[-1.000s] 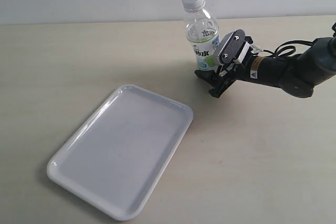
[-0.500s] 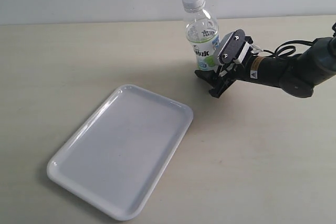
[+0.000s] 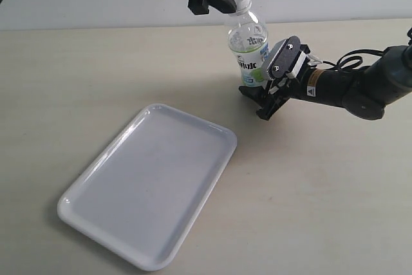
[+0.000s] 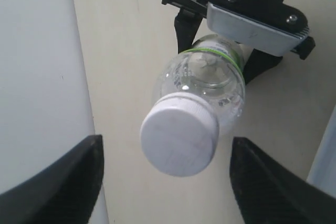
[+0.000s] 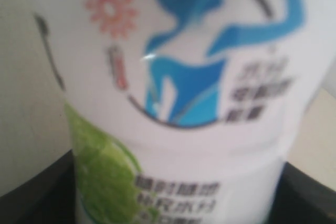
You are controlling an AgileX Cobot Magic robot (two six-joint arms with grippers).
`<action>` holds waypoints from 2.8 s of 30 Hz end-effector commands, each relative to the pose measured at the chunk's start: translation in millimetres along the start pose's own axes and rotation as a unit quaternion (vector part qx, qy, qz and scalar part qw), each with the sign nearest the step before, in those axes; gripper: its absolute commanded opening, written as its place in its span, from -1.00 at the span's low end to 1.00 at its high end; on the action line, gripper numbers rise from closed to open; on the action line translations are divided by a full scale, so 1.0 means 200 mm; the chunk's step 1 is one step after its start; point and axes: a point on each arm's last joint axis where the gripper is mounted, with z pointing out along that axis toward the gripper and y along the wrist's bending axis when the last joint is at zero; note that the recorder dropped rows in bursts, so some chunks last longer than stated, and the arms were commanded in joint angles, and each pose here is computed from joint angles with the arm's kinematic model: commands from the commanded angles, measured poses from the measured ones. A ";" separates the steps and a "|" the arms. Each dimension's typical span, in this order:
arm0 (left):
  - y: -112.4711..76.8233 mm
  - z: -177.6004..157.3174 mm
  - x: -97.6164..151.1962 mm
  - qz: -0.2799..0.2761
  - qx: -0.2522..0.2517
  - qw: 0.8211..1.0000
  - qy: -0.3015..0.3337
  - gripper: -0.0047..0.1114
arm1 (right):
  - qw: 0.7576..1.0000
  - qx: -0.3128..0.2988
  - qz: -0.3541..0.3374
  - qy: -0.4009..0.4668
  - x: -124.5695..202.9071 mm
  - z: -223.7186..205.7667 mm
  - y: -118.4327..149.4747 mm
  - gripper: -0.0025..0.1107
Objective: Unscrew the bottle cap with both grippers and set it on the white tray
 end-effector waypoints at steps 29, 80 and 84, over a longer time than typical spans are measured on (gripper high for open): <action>0.00 0.08 0.00 -0.037 -0.001 0.999 -0.008 0.22 | 1.000 -0.006 -0.010 0.020 0.02 0.00 0.00 -0.96; -0.03 0.07 -0.01 -0.522 0.037 0.852 0.000 -0.92 | 1.000 0.001 0.002 0.031 0.03 0.00 0.00 -0.96; -0.02 0.07 -0.02 -0.522 0.026 0.852 -0.011 -0.92 | 1.000 0.001 0.002 0.031 0.03 0.00 0.00 -0.96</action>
